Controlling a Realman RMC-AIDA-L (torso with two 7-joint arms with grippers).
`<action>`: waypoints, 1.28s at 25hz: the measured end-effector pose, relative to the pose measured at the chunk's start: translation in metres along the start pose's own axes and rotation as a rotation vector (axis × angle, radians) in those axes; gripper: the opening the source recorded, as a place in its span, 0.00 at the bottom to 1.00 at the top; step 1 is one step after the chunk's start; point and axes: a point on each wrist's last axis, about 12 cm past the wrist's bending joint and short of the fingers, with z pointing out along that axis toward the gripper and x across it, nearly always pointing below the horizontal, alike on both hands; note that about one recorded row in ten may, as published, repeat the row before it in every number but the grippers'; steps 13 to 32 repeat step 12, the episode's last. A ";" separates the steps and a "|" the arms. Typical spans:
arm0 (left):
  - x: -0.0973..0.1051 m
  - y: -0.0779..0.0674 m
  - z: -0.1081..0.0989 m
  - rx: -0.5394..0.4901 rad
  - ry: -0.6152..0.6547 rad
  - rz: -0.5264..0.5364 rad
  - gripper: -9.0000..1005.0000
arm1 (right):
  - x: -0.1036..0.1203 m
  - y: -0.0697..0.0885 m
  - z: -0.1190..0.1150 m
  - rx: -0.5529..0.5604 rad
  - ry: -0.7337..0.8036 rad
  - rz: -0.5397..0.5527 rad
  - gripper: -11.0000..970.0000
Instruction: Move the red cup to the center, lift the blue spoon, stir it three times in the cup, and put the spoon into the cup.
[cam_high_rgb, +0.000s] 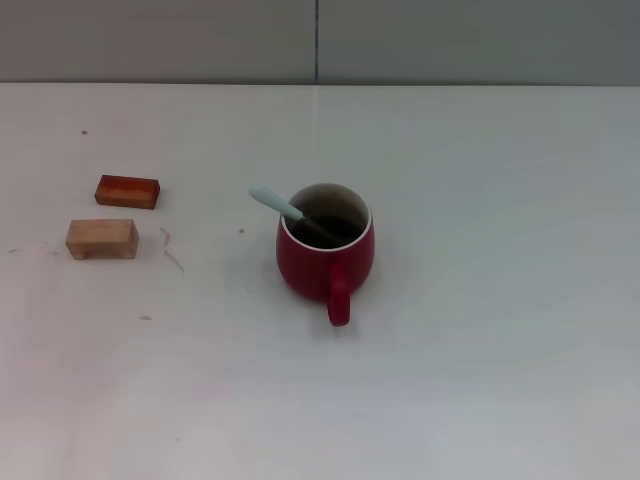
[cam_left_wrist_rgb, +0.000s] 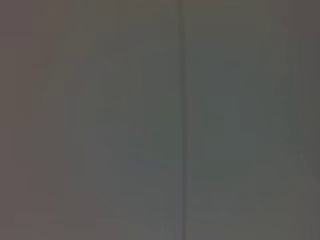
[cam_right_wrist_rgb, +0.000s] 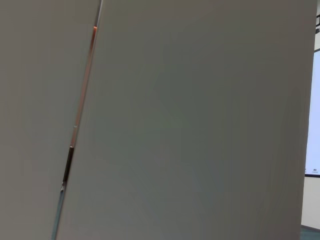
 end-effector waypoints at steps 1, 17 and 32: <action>0.004 0.007 -0.006 -0.032 -0.038 -0.044 0.34 | 0.000 -0.001 0.000 0.004 0.001 0.000 0.67; 0.063 0.051 -0.064 -0.451 -0.317 -0.063 0.34 | -0.002 -0.016 -0.011 0.090 -0.040 0.005 0.67; 0.063 0.051 -0.064 -0.451 -0.317 -0.063 0.34 | -0.002 -0.016 -0.011 0.090 -0.040 0.005 0.67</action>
